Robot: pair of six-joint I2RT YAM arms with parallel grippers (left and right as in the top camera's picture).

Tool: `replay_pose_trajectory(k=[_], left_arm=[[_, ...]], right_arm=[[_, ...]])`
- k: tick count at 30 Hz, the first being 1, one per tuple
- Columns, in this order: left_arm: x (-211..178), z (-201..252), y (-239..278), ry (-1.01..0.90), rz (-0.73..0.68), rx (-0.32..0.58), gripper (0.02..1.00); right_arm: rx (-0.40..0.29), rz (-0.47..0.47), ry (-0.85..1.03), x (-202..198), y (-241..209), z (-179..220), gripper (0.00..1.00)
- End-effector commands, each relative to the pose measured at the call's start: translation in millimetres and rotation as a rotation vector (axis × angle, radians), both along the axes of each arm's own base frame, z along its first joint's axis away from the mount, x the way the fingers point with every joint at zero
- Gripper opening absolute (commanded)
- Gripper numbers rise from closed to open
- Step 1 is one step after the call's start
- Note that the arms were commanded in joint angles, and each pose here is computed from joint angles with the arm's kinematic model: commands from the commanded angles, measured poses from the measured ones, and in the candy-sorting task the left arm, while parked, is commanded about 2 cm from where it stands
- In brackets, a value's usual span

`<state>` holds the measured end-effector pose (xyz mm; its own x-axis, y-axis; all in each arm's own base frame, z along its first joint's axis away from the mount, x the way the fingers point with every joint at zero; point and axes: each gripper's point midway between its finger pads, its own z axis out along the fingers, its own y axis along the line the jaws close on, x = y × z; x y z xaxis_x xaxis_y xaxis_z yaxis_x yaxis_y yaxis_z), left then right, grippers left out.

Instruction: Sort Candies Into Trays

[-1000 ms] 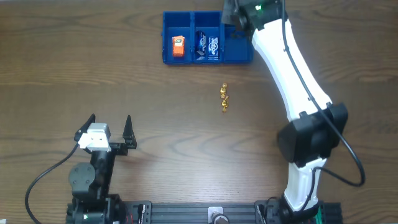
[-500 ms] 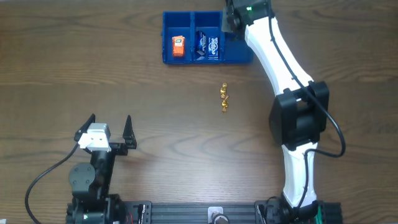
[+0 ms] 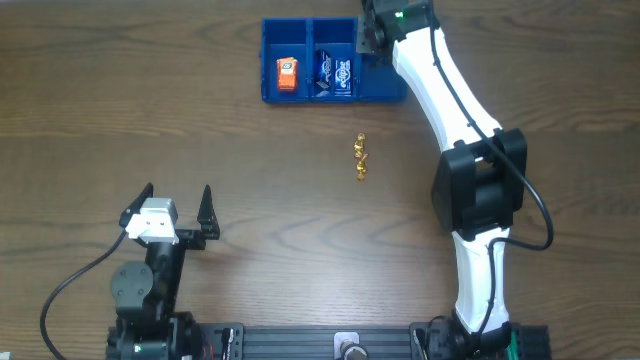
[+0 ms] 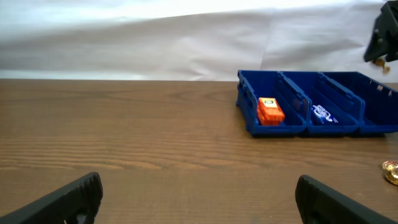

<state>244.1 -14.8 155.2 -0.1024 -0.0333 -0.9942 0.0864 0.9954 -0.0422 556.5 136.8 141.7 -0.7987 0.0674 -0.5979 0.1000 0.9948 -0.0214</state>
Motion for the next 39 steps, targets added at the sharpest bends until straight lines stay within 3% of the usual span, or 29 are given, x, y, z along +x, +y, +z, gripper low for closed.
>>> replay_pose_trajectory(k=[1, 4, 11, 15, 20, 25, 33, 39], left_arm=[[-1, -16, -4, 0.046, -0.023, 0.012, 0.998], [-1, -16, -4, 0.046, -0.023, 0.012, 0.998], [-1, -16, -4, 0.046, -0.023, 0.012, 0.998], [-1, -16, -4, 0.046, -0.023, 0.012, 0.998], [-1, -16, -4, 0.046, -0.023, 0.012, 0.998], [-1, -16, -4, 0.046, -0.023, 0.012, 0.998], [-1, -16, -4, 0.046, -0.023, 0.012, 0.998], [-1, -16, -4, 0.046, -0.023, 0.012, 0.998]], right_arm=[[-0.023, 0.004, 0.021, 2, -5, -12, 0.822], [-0.024, 0.010, 0.012, 3, -4, -11, 0.882], [-0.027, 0.021, 0.002, -10, -4, 17, 0.886], [-0.010, 0.055, -0.011, -46, 5, 71, 0.888], [0.031, 0.094, 0.117, -112, 24, 90, 0.890], [0.044, 0.067, 0.342, -165, 30, 64, 0.890], [0.000, 0.056, 0.515, -193, 34, -17, 0.886], [0.056, 0.078, 0.618, -219, 41, -88, 0.875]])
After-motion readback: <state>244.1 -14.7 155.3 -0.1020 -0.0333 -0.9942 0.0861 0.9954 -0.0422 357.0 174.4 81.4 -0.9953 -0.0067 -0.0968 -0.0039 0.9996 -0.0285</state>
